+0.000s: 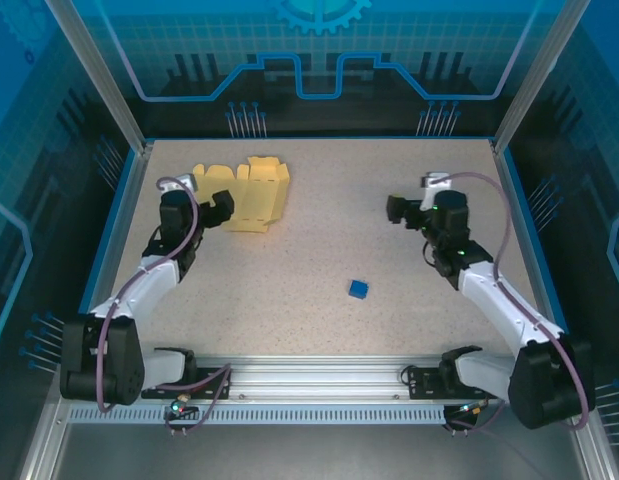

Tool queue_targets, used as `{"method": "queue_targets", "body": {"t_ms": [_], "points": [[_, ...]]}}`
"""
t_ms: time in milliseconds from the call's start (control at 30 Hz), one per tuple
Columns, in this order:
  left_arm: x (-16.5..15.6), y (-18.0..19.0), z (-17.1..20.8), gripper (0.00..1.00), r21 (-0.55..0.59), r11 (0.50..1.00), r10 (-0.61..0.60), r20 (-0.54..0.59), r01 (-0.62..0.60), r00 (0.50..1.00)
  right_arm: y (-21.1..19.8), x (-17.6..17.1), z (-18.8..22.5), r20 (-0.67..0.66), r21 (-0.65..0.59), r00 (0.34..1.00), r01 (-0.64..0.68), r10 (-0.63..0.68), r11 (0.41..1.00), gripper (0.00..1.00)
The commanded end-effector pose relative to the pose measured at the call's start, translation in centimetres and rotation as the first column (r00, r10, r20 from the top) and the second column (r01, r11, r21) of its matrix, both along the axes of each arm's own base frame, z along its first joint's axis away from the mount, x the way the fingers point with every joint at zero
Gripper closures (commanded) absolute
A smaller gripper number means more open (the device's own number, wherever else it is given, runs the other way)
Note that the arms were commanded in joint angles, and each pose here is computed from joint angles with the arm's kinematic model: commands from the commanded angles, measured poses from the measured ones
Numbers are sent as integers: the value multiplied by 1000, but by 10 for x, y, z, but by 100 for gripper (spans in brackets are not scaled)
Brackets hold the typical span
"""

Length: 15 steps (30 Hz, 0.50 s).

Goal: Fold the paper box

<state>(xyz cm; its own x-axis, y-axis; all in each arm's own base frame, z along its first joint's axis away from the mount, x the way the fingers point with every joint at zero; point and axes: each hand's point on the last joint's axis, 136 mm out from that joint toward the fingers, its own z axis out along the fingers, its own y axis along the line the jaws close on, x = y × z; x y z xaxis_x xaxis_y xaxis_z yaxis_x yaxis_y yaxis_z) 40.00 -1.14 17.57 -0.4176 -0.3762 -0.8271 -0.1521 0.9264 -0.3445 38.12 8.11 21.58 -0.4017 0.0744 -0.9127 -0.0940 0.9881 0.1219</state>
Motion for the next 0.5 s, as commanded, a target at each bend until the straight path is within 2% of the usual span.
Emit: {"method": "queue_targets", "body": {"t_ms": [0,200,333,467], "points": [[-2,-44,-28,5,-75,987,-151,-141,141,978,46,-3,-25,-135,-20,987,-87,83,996,1],[23,-100,-55,10,5,944,-315,-290,330,904,106,10,-42,-204,-16,957,-214,206,977,1],[35,-126,-72,13,52,904,-375,-380,424,846,113,14,-45,-223,-5,952,-218,211,976,1],[37,-141,-87,21,80,867,-410,-449,492,794,109,12,-49,-242,-26,949,-214,201,977,0]]}}
